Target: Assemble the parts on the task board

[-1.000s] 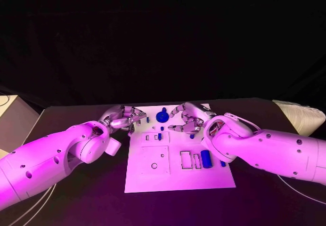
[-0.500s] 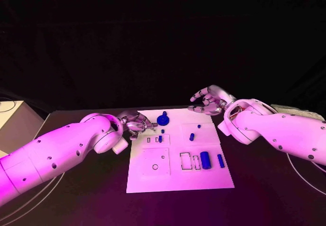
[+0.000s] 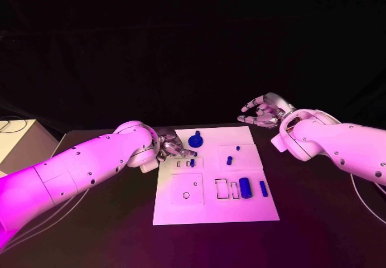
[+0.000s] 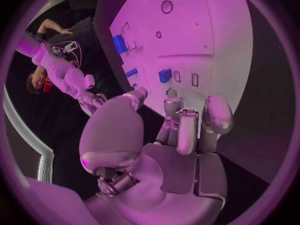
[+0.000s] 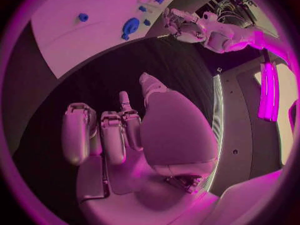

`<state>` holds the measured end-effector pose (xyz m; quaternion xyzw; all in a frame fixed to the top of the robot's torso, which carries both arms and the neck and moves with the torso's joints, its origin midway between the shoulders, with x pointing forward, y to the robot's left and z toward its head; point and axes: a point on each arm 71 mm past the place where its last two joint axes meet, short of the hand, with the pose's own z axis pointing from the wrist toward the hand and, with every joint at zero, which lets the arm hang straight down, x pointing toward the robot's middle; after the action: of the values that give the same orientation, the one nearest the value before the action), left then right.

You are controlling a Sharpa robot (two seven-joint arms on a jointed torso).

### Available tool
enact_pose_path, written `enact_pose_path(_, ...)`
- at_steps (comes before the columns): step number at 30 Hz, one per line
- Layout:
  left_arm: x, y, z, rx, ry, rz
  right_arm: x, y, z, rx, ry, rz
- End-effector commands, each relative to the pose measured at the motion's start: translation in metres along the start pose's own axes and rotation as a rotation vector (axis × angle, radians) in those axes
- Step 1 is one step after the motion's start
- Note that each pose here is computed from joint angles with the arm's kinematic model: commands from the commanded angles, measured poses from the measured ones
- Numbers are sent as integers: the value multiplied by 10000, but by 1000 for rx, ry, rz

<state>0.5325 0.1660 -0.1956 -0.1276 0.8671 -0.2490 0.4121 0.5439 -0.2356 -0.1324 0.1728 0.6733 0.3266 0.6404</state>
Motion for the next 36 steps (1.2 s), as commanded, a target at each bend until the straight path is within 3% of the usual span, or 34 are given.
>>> enact_pose_path(1,29,-4,19,-39,48,86,0,-1,11,1,18,12)
enact_pose_path(11,35,-80,96,-47,71,105,-17,-9,28,10,20,1)
enact_pose_path(36,102,-158,225,-63,101,112,-1,12,47,3,27,-24)
